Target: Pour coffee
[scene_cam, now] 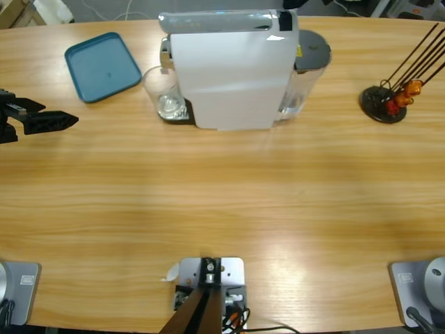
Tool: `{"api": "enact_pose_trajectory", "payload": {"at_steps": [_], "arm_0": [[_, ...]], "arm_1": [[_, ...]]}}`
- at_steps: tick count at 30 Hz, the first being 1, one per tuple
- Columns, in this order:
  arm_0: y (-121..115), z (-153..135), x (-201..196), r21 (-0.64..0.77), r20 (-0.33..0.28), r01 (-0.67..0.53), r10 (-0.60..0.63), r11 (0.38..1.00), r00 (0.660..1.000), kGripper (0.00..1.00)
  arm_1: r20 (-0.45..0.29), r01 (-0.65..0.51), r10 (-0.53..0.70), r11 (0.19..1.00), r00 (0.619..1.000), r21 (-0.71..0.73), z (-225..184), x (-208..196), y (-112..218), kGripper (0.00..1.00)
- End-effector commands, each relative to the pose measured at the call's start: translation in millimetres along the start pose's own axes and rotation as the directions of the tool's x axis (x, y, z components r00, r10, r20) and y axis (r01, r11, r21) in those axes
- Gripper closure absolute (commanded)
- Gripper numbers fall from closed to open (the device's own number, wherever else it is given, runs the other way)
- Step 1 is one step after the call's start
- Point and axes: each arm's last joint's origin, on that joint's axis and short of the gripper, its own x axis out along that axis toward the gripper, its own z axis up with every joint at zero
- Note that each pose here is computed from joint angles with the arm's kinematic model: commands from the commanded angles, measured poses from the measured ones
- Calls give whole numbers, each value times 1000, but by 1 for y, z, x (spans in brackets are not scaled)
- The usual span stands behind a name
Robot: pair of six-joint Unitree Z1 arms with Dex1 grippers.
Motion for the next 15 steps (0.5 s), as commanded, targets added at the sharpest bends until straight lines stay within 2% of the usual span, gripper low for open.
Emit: {"api": "enact_pose_trajectory", "payload": {"at_steps": [1, 15], "arm_0": [[2, -7, 12, -14, -51, -19, 18, 1000, 999, 124], [2, -7, 11, -14, -48, -12, 12, 1000, 999, 124]], "arm_1": [[-50, -21, 18, 999, 999, -49, 0, 5, 13, 1000], [-75, -32, 28, 998, 997, -51, -1, 16, 15, 1000]]}}
